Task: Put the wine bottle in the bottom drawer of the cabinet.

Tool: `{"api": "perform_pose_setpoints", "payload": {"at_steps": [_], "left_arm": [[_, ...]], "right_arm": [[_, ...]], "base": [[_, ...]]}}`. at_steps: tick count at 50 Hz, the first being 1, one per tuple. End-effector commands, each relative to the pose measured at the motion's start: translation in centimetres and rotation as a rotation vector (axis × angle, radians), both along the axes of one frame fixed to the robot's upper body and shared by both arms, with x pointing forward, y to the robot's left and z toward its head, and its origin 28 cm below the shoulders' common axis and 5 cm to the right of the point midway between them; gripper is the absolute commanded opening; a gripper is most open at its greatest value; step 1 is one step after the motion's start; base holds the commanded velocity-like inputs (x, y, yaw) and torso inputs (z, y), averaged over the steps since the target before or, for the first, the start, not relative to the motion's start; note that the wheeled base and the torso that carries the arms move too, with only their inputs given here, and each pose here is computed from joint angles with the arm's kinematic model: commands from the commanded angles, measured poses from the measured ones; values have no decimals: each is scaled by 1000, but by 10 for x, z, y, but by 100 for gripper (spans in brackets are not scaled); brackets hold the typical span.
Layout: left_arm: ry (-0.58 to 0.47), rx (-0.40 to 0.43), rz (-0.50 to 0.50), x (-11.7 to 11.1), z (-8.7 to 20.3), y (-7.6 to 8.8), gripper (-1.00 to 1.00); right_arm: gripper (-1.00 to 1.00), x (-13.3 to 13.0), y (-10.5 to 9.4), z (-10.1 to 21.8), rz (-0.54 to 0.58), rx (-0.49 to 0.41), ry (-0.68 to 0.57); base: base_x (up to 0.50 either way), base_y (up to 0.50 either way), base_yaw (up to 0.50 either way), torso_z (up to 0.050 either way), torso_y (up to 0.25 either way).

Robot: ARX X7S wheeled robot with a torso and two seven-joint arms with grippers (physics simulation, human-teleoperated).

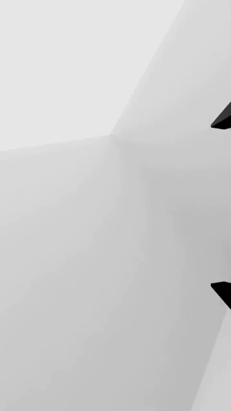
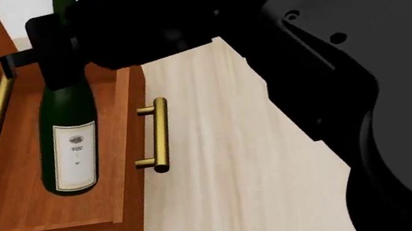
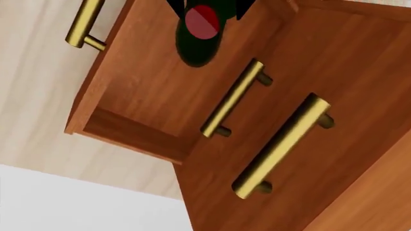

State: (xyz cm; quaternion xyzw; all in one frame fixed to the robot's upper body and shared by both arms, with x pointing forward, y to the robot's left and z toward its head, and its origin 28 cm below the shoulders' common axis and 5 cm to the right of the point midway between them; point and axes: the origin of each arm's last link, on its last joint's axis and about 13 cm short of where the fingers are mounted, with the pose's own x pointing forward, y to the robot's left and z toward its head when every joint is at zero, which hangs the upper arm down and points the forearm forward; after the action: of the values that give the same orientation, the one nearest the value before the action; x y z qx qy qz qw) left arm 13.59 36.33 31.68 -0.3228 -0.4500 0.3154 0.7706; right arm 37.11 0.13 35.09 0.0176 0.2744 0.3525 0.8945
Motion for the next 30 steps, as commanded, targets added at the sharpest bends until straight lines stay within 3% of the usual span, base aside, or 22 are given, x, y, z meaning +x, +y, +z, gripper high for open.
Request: {"api": "perform_pose_setpoints", "payload": {"at_steps": [1, 30], "left_arm": [[0, 10, -5, 0, 0, 0, 100], [2, 21, -4, -3, 2, -1, 100]], "right_arm": [[-100, 1, 4, -4, 32, 17, -20], [-100, 4, 8, -27, 53, -10, -11]], "base": [[0, 0, 0, 0, 0], [0, 0, 0, 0, 0]]}}
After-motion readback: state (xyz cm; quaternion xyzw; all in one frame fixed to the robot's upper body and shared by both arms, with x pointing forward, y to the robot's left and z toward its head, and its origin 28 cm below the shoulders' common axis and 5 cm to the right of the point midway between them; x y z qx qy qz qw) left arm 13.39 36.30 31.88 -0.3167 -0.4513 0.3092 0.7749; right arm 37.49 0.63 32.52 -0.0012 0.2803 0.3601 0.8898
